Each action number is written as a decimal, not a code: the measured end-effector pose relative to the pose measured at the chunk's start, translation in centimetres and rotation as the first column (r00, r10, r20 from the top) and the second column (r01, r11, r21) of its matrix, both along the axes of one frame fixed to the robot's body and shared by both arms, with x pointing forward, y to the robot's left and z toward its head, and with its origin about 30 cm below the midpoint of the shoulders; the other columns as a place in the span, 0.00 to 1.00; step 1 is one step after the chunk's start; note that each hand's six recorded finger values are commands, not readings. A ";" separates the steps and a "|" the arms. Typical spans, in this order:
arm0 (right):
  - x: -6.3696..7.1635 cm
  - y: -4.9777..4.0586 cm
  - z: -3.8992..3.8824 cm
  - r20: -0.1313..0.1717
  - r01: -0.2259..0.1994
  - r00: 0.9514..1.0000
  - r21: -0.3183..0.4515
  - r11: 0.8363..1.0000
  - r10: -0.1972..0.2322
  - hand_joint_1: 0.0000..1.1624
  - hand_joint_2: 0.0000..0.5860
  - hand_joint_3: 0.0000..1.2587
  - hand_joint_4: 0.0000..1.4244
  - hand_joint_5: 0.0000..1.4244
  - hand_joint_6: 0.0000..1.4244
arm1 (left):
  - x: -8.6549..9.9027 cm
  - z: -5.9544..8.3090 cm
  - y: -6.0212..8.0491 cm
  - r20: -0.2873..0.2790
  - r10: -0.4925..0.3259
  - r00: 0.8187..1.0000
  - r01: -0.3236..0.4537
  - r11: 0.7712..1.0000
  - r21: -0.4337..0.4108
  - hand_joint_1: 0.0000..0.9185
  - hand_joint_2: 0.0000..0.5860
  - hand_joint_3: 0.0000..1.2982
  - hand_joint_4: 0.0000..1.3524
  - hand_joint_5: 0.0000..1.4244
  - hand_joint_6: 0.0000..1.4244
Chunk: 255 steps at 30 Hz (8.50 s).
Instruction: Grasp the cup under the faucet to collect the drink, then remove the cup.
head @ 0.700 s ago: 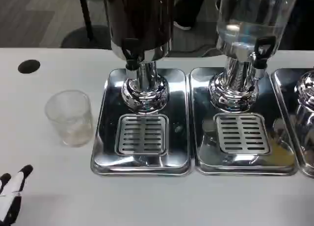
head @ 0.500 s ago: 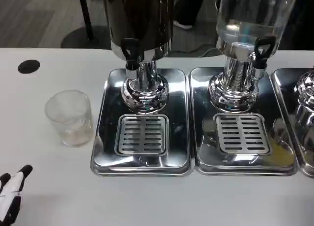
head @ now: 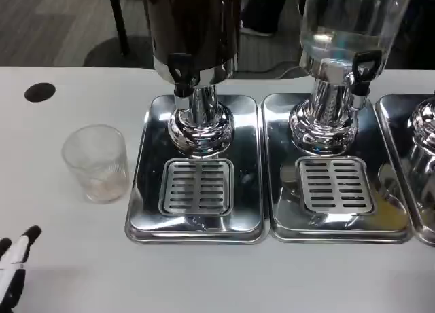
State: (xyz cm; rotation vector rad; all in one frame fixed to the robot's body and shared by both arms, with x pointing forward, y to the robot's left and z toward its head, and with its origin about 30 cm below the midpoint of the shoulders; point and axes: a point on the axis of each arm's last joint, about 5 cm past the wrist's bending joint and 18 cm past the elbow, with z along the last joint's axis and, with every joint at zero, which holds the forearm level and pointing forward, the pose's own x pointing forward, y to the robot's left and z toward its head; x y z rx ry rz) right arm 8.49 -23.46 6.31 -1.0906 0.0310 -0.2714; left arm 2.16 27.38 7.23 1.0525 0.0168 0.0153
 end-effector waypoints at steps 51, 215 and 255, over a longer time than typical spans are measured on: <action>0.1 0.26 0.71 0.035 0.004 0.999 0.027 1.000 -0.005 0.36 0.95 0.11 0.05 0.00 0.00 | 6.3 0.2 3.1 0.071 0.237 0.969 -0.178 0.865 -0.469 0.52 0.10 0.00 0.00 0.00 0.00; 0.4 0.42 2.47 0.190 -0.007 0.982 0.113 0.994 -0.015 0.38 0.96 0.11 0.06 0.01 0.00 | 19.8 -1.5 -1.0 -0.090 0.092 0.992 -0.120 0.907 -0.404 0.53 0.22 0.00 0.00 0.04 0.04; 0.0 0.46 2.42 0.203 0.004 0.979 0.128 0.992 -0.030 0.40 0.94 0.11 0.06 0.01 0.00 | 19.0 -1.6 -0.9 -0.076 0.110 0.991 -0.132 0.897 -0.422 0.39 0.43 0.20 0.26 0.12 0.07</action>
